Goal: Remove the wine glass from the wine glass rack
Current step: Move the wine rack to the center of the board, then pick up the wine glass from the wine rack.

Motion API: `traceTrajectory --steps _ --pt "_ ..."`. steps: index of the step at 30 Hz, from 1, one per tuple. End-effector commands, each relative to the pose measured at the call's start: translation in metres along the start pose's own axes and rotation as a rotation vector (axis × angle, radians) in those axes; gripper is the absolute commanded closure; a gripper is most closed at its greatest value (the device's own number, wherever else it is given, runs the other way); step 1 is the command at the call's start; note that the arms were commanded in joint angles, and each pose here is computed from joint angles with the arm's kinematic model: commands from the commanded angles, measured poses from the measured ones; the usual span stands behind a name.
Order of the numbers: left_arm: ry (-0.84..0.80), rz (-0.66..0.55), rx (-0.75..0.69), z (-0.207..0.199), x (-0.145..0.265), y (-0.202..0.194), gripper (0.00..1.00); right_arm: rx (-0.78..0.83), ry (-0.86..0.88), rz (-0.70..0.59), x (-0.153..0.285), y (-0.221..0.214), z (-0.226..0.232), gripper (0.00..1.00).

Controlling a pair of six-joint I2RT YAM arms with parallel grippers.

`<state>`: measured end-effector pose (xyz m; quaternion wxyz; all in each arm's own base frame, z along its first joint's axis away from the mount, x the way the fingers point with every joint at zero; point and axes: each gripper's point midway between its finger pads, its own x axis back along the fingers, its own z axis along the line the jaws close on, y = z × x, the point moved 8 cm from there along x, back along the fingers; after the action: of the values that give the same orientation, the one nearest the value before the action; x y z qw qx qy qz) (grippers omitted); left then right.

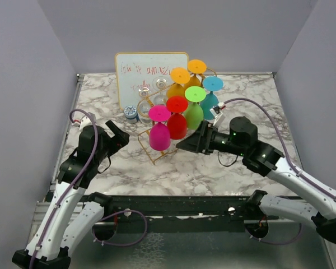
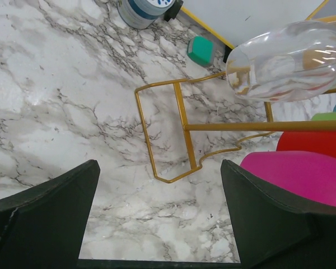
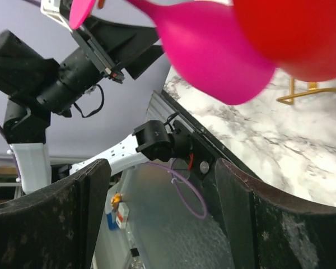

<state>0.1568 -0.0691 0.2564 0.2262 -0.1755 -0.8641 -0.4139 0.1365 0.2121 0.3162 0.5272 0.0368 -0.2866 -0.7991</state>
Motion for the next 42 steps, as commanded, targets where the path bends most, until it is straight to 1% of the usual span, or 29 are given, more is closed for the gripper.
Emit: traceTrajectory --steps 1,4,6,9,13,17,24,26,35,38,42 --pt "-0.039 -0.043 -0.086 -0.010 0.013 0.016 0.09 0.012 -0.012 -0.118 -0.030 0.001 0.026 0.20" --pt "-0.079 -0.039 -0.121 -0.019 0.019 0.023 0.09 -0.002 0.035 -0.179 -0.041 0.004 0.038 0.24" --pt "-0.106 -0.030 -0.132 -0.025 0.022 0.026 0.09 -0.015 0.046 -0.237 -0.043 0.013 0.045 0.25" --pt "-0.140 -0.018 -0.138 -0.032 0.025 0.029 0.09 -0.033 0.054 -0.275 -0.048 0.024 0.056 0.32" --pt "-0.156 -0.010 -0.161 -0.038 0.025 0.034 0.09 -0.088 0.092 -0.271 -0.060 0.030 0.068 0.32" --pt "-0.172 0.001 -0.162 -0.042 0.026 0.034 0.09 -0.128 0.099 -0.291 -0.068 0.034 0.072 0.37" --pt "-0.183 0.021 -0.167 -0.043 0.025 0.032 0.09 -0.137 0.072 -0.355 -0.074 0.044 0.074 0.46" --pt "-0.182 0.022 -0.169 -0.042 0.024 0.032 0.09 -0.140 0.072 -0.359 -0.075 0.046 0.075 0.51" --pt "-0.177 0.016 -0.171 -0.041 0.025 0.032 0.09 -0.156 0.043 -0.360 -0.075 0.045 0.071 0.53" --pt "-0.175 0.021 -0.171 -0.041 0.024 0.032 0.09 -0.158 0.037 -0.363 -0.076 0.044 0.069 0.56" --pt "-0.178 0.033 -0.167 -0.042 0.023 0.030 0.09 -0.155 0.035 -0.365 -0.075 0.045 0.069 0.63"
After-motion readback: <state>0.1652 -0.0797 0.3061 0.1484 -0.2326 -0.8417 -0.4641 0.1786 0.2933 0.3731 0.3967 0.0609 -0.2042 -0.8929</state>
